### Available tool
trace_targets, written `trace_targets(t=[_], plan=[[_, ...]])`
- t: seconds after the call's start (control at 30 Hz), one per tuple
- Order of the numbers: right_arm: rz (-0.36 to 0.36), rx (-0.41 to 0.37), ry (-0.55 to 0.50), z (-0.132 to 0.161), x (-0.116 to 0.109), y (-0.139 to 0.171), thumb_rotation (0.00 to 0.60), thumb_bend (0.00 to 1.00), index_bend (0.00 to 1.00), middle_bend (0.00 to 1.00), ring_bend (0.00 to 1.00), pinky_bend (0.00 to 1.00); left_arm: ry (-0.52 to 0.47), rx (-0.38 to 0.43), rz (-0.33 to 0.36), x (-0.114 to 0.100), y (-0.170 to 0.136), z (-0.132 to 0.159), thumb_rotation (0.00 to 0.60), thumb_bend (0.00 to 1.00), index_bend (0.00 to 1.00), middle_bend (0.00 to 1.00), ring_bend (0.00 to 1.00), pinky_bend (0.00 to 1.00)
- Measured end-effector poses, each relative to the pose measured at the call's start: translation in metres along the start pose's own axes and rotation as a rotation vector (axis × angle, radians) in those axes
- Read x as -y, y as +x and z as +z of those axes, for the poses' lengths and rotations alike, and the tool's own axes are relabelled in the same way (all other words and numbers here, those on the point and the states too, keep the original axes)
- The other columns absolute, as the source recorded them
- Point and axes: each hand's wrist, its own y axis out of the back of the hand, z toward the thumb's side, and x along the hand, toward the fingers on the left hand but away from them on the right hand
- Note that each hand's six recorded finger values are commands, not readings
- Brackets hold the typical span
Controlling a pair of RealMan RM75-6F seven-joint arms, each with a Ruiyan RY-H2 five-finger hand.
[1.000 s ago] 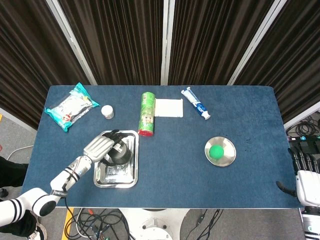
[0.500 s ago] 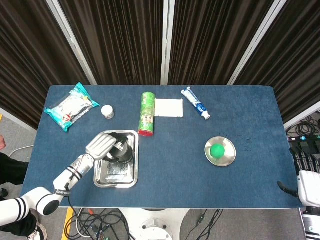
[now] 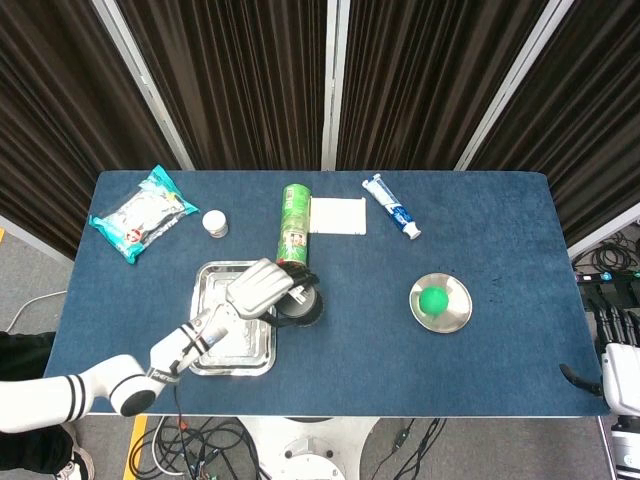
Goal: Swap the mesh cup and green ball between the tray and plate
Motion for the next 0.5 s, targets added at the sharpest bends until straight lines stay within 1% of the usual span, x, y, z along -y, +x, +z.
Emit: trace_targets(t=[0.1, 0.23, 0.4, 0.5], plan=[[-0.004, 0.007, -0.005, -0.004, -0.001, 0.001, 0.6, 0.06, 0.0, 0.0, 0.0, 0.0, 0.017, 0.027, -0.005, 0.003, 0.021, 0.012, 0.6, 0.26, 0.41, 0.44, 0.35, 0.62], [-0.005, 0.014, -0.009, -0.008, -0.001, 0.002, 0.6, 0.06, 0.0, 0.0, 0.0, 0.0, 0.032, 0.036, -0.017, 0.011, 0.048, 0.018, 0.6, 0.26, 0.41, 0.44, 0.35, 0.62], [-0.006, 0.021, -0.013, -0.012, 0.0, 0.003, 0.6, 0.06, 0.0, 0.0, 0.0, 0.0, 0.069, 0.021, -0.046, 0.02, 0.076, 0.013, 0.6, 0.26, 0.41, 0.44, 0.35, 0.62], [0.001, 0.029, -0.015, -0.015, 0.002, 0.002, 0.6, 0.06, 0.0, 0.0, 0.0, 0.0, 0.062, 0.006, -0.07, 0.027, 0.086, 0.008, 0.6, 0.26, 0.4, 0.43, 0.35, 0.62]])
